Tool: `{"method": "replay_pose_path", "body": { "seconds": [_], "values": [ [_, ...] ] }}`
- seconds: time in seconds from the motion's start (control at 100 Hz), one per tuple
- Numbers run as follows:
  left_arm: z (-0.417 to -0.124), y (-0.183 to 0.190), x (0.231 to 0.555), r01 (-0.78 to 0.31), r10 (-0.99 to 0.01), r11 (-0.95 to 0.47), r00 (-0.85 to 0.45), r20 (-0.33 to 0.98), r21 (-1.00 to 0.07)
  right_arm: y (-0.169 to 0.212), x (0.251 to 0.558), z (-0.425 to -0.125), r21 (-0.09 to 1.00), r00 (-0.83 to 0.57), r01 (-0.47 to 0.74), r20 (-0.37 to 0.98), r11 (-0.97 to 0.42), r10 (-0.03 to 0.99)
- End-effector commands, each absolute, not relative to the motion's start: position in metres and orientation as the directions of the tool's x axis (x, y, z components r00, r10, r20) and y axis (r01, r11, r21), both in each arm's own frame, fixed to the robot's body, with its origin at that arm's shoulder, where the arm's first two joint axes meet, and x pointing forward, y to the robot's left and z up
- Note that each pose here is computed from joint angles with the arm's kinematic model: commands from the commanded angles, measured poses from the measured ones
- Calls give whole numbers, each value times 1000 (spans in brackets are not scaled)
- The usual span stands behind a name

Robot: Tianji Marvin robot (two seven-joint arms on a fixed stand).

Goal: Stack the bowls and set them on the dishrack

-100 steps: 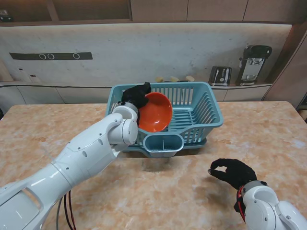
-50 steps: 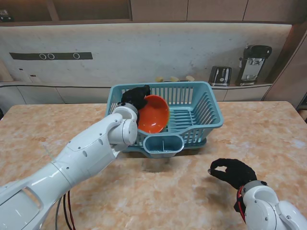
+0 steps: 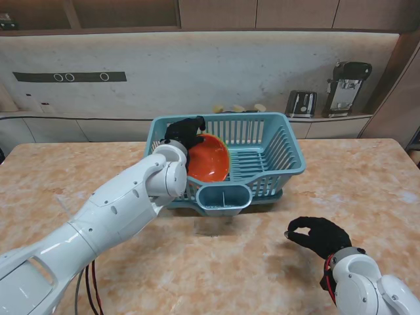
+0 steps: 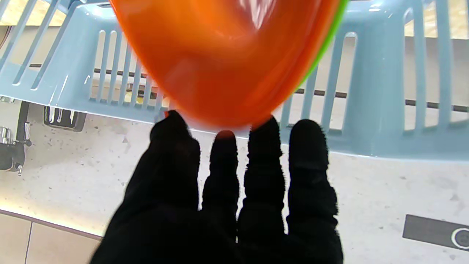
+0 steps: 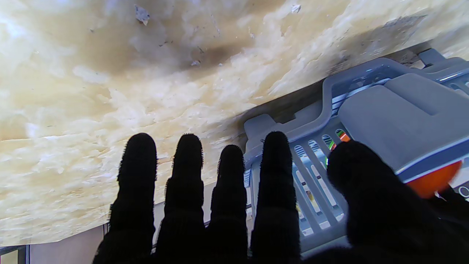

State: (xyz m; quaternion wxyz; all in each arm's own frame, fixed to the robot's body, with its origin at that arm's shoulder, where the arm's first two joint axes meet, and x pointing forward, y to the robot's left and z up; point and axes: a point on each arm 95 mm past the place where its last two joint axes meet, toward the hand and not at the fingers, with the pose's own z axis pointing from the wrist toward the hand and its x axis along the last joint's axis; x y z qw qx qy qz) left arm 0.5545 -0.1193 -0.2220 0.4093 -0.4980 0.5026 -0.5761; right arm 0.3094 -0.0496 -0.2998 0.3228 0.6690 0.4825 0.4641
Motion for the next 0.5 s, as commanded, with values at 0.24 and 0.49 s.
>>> {"method": "replay_pose_path", "body": {
  "seconds": [0.24,0.49],
  "values": [
    [-220,-120,552,-41,-967,-173,-182,178,-984,-48,306,-304,870,102,366,315,-331,943],
    [-214,-119,548,-12,-959,-198,-206,196,-980,-47,306,-304,870,102,365,315,-331,943]
  ]
}}
